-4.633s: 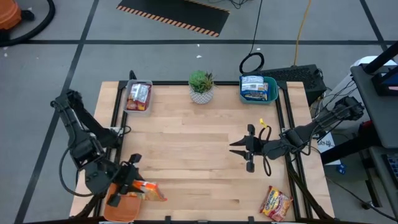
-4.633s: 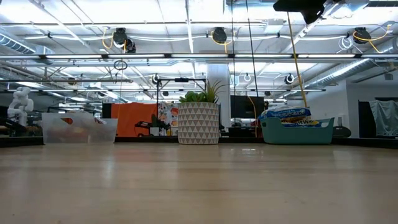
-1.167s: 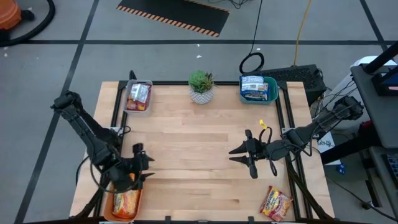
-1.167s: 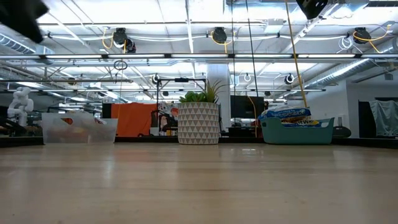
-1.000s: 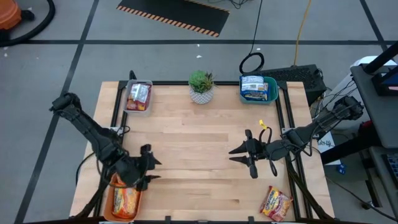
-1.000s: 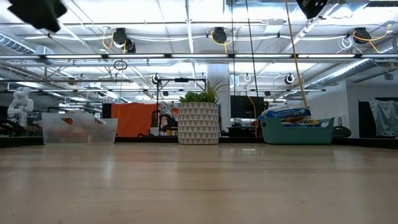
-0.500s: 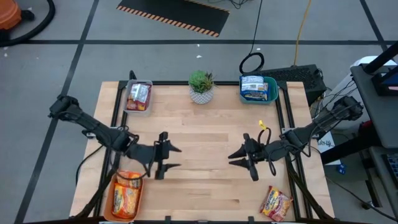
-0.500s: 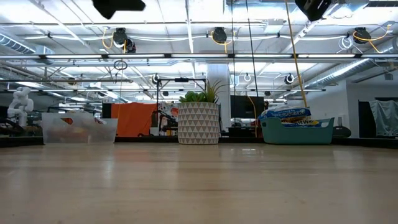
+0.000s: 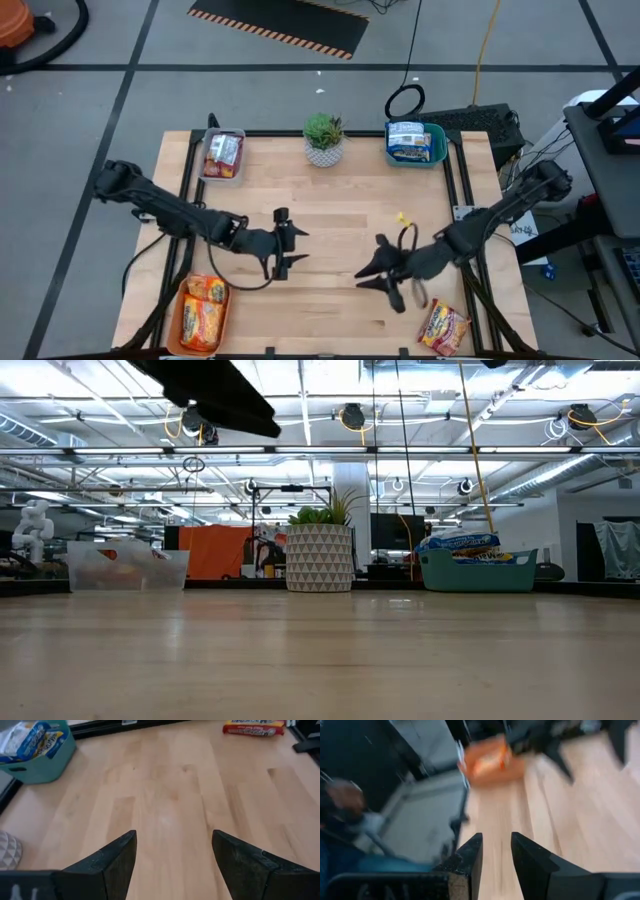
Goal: Sort Maruchan noodles
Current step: Put the red noodle pack into the transparent bin
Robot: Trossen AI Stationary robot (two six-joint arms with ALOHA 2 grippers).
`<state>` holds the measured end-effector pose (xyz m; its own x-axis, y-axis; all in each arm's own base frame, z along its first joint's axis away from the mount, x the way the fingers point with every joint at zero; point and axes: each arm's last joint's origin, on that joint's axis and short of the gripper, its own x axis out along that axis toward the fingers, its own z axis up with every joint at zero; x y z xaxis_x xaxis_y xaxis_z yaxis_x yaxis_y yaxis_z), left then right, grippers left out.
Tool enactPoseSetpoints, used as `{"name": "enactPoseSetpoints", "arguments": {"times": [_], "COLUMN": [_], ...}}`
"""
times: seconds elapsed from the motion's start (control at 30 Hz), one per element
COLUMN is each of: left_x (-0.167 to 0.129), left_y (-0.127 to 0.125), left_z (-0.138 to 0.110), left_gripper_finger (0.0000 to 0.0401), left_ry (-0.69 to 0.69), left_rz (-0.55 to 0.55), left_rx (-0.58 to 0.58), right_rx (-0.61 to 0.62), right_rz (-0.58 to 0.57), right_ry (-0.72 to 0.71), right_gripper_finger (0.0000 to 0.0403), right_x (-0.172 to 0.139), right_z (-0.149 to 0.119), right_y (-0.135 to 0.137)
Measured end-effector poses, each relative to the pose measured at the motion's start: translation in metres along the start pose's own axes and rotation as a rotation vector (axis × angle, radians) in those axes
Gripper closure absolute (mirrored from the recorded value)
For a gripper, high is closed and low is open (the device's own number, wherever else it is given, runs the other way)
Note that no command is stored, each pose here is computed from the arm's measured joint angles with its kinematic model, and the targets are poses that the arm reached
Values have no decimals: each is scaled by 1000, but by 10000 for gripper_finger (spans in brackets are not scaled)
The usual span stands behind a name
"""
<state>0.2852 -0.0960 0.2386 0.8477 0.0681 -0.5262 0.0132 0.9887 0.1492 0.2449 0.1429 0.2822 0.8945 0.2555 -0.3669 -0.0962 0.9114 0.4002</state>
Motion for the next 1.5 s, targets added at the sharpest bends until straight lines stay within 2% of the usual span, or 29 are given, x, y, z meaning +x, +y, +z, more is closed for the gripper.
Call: {"name": "enactPoseSetpoints", "arguments": {"times": [0.2,0.3,0.47,0.67,0.83,1.03,1.17,1.3,1.37,1.5], "left_x": [6,6,4,3,3,4,4,4,4,5], "left_y": [6,7,7,5,4,8,9,9,9,11], "left_z": [8,14,22,25,25,25,25,25,25,25], "left_gripper_finger": [137,137,137,137,137,137,137,137,137,137], "left_ry": [-86,-134,-225,-254,-255,-258,-258,-257,-258,-257], "left_rz": [2,-23,-52,-73,-67,-51,-46,-46,-43,-33], "left_rx": [17,23,31,89,154,205,212,219,233,262], "right_rx": [19,11,-5,-17,49,219,310,395,401,325], "right_rz": [-130,-129,-101,-171,-202,-199,-216,-233,-229,-171], "right_ry": [267,346,343,303,370,448,586,782,849,907], "right_gripper_finger": [305,305,305,305,305,305,305,305,305,305], "right_x": [23,31,35,27,28,41,49,56,59,59], "right_z": [-12,-18,-19,-30,-58,-89,-111,-123,-126,-128], "right_y": [20,32,49,61,74,87,88,92,94,95]}}
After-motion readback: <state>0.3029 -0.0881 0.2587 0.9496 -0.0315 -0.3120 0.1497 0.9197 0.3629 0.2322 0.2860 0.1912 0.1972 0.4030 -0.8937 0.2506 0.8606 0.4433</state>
